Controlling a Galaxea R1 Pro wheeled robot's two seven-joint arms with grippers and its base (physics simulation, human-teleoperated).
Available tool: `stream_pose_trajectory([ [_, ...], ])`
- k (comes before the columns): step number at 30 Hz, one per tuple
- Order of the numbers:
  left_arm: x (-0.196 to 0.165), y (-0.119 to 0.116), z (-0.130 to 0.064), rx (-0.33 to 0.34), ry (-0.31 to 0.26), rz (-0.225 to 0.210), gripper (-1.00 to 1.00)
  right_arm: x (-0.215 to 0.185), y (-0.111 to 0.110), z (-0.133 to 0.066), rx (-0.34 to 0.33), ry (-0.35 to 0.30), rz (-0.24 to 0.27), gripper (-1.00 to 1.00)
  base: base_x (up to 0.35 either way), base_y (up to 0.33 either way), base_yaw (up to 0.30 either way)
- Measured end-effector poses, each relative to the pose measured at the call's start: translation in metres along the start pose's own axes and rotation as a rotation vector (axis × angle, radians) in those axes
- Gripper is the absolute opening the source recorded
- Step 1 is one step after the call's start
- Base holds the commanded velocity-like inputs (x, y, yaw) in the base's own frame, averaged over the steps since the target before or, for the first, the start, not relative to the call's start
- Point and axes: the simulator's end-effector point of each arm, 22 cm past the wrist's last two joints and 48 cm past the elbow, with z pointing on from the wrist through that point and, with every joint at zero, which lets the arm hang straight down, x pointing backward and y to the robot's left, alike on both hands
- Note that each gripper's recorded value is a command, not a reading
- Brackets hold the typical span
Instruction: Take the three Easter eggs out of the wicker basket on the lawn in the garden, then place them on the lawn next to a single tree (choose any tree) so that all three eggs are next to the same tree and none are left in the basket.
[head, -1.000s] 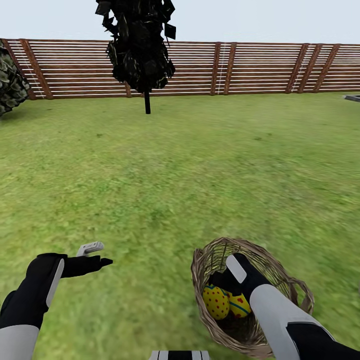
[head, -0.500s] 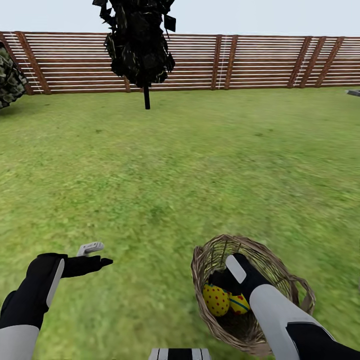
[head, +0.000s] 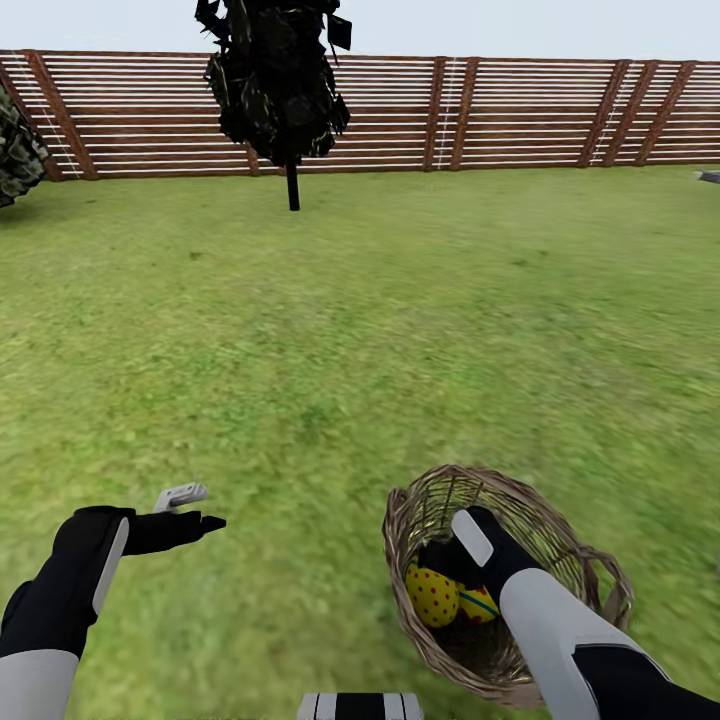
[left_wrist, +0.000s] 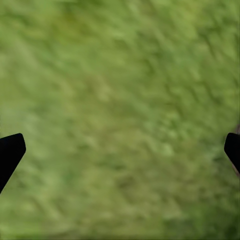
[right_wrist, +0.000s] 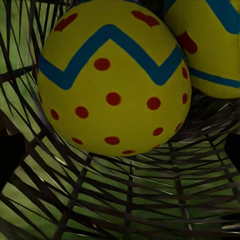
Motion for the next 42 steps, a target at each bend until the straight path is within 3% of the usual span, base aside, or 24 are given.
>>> stream_pose_trajectory([
  [5,0.0,0.0,0.0,0.0,0.0,0.0,1.0,-0.001,-0.001,0.0,0.002,-0.002,0.0,1.0,0.0,0.0,0.0],
  [28,0.025,0.013,0.031,-0.014,0.068,-0.016,1.0,0.006,-0.009,0.037,0.024,0.01,0.03,1.0,0.0,0.0,0.0],
  [42,0.026,0.013,0.031,-0.014,0.069,-0.017,1.0,0.006,-0.007,0.037,0.016,0.005,0.027,1.0,0.0,0.0,0.0],
])
